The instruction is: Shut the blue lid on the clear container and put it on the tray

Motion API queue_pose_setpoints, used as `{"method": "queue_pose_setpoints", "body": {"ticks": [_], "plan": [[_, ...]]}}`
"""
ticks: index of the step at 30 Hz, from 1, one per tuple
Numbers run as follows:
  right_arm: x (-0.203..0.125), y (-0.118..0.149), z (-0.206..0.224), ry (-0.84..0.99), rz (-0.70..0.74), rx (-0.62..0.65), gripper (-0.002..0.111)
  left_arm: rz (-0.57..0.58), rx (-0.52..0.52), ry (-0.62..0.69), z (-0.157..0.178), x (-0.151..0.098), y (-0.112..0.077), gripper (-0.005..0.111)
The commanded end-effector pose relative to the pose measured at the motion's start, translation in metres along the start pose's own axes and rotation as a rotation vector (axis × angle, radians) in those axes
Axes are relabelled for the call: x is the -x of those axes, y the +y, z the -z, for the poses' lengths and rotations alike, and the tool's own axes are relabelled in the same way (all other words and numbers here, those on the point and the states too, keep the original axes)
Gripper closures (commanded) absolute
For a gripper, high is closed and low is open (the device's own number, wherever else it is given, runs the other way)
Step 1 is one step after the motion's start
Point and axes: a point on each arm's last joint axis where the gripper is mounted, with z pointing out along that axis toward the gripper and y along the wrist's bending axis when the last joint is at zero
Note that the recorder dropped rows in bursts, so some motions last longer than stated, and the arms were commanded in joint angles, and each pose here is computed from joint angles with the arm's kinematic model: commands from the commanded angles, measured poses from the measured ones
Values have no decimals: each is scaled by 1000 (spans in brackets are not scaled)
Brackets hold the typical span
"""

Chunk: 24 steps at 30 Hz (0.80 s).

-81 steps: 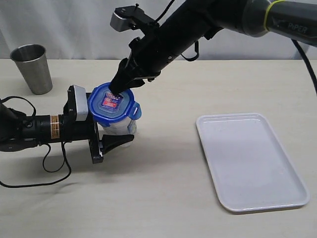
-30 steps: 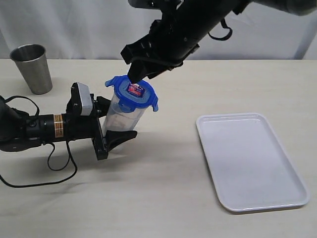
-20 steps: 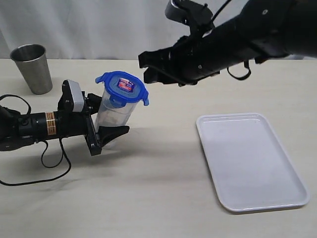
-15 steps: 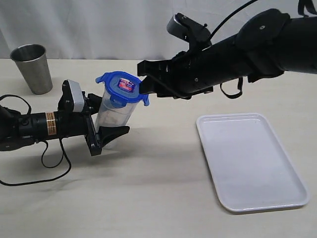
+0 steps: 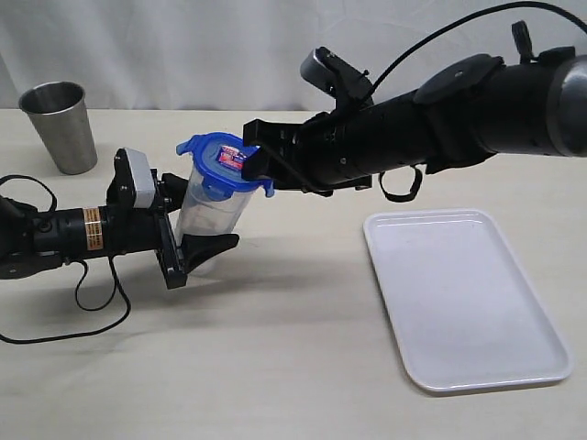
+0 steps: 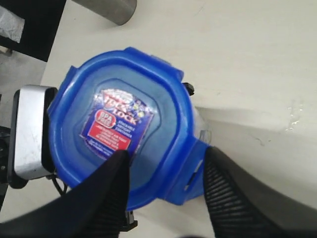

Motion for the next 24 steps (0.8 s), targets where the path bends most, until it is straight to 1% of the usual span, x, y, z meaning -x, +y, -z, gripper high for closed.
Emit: {"method": "queue_pose_setpoints", "body": {"ticks": [1, 8, 10, 13, 15, 20, 24], "plan": [[-1, -4, -7, 1, 10, 15, 63, 3, -10, -23, 0, 3, -1, 107], [-8, -3, -22, 49, -52, 146, 63, 3, -14, -22, 0, 3, -1, 107], [-10, -4, -25, 61, -63, 171, 63, 2, -16, -21, 0, 3, -1, 107], [-8, -5, -30, 65, -61, 175, 64, 0, -19, -21, 0, 3, -1, 107], [-8, -7, -34, 67, -72, 177, 67, 0, -19, -21, 0, 3, -1, 107], [-10, -10, -46, 101, -92, 212, 79, 0, -21, -20, 0, 3, -2, 107], [-14, -17, -56, 112, -105, 219, 80, 0, -28, -19, 0, 3, -2, 107]]}}
